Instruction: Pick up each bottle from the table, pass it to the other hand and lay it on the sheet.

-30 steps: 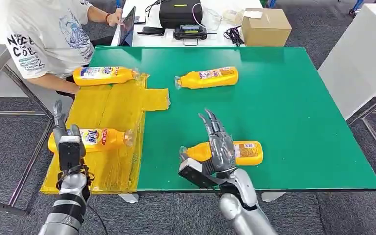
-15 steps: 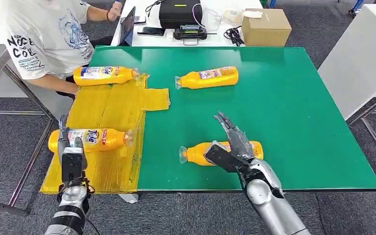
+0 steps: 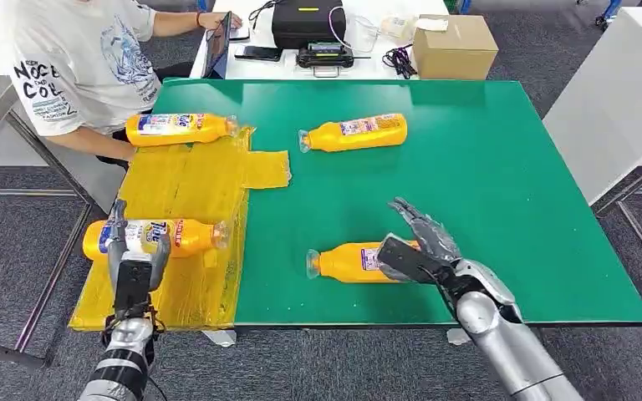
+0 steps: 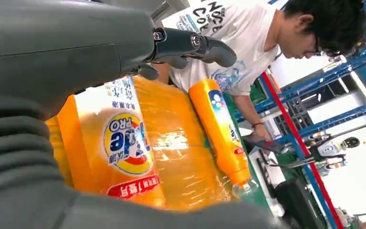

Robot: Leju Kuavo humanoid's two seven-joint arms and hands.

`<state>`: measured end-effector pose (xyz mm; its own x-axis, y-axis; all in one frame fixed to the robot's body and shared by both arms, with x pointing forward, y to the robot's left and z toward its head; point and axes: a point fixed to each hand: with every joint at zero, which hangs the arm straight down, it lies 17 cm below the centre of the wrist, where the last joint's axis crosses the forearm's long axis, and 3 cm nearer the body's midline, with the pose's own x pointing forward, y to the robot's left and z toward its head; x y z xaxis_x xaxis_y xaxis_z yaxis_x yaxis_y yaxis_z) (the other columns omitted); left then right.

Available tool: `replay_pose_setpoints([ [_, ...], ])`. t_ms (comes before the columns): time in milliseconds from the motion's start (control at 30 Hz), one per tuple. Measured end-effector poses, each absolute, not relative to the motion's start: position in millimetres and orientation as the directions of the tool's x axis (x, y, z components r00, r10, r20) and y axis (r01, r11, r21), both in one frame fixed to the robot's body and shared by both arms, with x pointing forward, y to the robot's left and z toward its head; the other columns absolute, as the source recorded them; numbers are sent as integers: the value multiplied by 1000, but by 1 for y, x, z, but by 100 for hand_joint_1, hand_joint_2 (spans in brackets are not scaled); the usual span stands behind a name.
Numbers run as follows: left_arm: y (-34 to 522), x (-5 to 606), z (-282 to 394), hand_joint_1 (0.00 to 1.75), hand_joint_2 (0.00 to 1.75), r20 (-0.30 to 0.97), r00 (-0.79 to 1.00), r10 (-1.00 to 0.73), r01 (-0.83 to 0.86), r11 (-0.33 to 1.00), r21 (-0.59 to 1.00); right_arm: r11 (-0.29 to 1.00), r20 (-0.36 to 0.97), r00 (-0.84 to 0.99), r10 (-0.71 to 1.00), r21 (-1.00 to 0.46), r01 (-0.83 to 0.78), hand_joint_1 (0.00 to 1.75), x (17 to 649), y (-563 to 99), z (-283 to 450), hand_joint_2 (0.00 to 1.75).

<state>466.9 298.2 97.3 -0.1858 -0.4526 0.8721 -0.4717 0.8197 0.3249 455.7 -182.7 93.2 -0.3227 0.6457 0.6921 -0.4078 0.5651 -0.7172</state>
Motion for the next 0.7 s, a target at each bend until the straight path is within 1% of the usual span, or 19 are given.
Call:
replay_pose_setpoints([
  [400, 278, 483, 93, 0, 175, 876, -184, -446, -416, 843, 341, 363, 551, -312, 774, -789, -496, 0, 468, -217, 71, 175],
  [700, 252, 488, 86, 0, 175, 878, -185, -442, -357, 862, 359, 292, 515, -329, 792, -792, -537, 0, 464, -209, 53, 175],
])
